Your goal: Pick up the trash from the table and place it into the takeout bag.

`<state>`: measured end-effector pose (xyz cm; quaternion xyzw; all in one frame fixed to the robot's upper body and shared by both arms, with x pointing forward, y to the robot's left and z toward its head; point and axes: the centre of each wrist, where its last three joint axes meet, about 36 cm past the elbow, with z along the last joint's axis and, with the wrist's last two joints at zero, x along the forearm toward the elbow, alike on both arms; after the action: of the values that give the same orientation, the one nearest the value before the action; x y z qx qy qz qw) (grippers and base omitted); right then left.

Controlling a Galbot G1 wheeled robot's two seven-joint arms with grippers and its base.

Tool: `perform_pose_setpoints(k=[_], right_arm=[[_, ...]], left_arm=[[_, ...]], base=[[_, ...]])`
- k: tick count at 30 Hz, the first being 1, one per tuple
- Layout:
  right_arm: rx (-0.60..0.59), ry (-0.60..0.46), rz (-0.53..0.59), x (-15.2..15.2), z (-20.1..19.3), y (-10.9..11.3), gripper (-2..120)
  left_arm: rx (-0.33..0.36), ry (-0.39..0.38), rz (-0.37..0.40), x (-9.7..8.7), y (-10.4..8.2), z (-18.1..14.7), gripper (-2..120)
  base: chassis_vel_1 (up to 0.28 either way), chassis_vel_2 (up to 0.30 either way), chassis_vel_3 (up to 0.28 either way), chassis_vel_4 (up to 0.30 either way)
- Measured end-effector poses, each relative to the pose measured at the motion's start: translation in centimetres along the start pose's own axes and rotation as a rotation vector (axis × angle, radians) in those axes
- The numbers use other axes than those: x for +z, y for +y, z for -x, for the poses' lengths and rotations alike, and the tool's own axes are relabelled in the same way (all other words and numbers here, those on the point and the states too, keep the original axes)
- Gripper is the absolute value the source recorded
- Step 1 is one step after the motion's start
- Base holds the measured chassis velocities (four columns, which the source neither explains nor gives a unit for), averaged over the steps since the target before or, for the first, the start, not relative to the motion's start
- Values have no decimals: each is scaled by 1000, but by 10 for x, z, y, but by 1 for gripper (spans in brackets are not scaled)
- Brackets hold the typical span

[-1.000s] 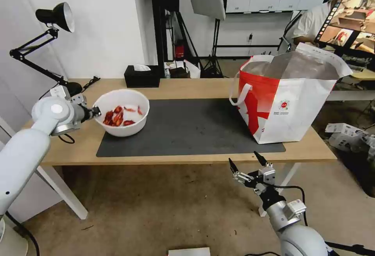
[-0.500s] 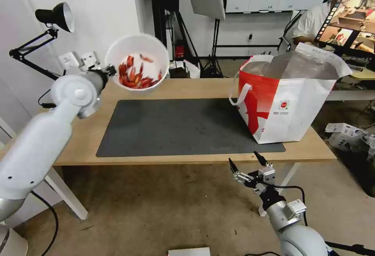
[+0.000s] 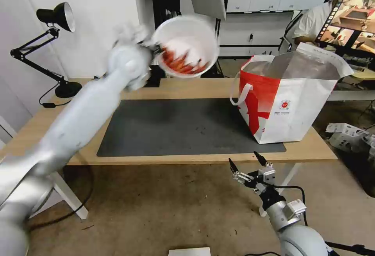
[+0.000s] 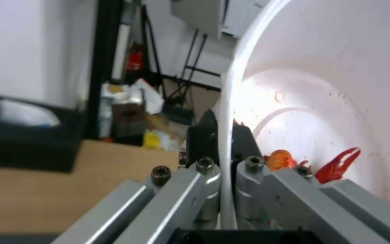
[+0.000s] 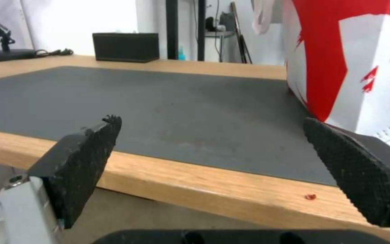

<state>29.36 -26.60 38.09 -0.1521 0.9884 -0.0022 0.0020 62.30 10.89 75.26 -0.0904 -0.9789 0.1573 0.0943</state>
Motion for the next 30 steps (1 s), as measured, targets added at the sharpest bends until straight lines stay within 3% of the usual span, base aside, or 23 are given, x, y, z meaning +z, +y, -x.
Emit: perform_pose_setpoints(k=[3, 4, 6, 7, 9, 10, 12, 15, 18, 19, 22, 26, 30], right_arm=[[0, 0, 0, 0, 0, 0, 100], [0, 0, 0, 0, 0, 0, 100], [0, 0, 0, 0, 0, 0, 100], [0, 0, 0, 0, 0, 0, 100], [0, 0, 0, 0, 0, 0, 100], [0, 0, 0, 0, 0, 0, 100], [0, 0, 0, 0, 0, 0, 100], [0, 0, 0, 0, 0, 0, 100], [0, 0, 0, 0, 0, 0, 100], [0, 0, 0, 0, 0, 0, 100], [0, 0, 0, 0, 0, 0, 100], [0, 0, 0, 0, 0, 0, 100], [0, 0, 0, 0, 0, 0, 100]], left_arm=[[22, 9, 0, -8, -56, 25, 0], [22, 9, 0, -8, -56, 25, 0], [40, 21, 15, -4, -96, 36, 0], [40, 21, 15, -4, -96, 36, 0], [61, 28, 41, 5, -139, 44, 0], [61, 28, 41, 5, -139, 44, 0], [54, 3, 95, 18, -162, 51, 0], [39, -27, 162, 32, -167, 56, 0], [60, -50, 263, 62, -169, 60, 0], [60, -50, 263, 62, -169, 60, 0], [86, -98, 354, 96, -167, 63, 0], [102, -102, 389, 114, -167, 61, 0], [145, -107, 393, 119, -168, 57, 0]], base=[[0, 0, 0, 0], [0, 0, 0, 0], [0, 0, 0, 0], [0, 0, 0, 0], [0, 0, 0, 0], [0, 0, 0, 0], [0, 0, 0, 0], [0, 0, 0, 0], [0, 0, 0, 0], [0, 0, 0, 0], [0, 0, 0, 0], [0, 0, 0, 0], [0, 0, 0, 0]])
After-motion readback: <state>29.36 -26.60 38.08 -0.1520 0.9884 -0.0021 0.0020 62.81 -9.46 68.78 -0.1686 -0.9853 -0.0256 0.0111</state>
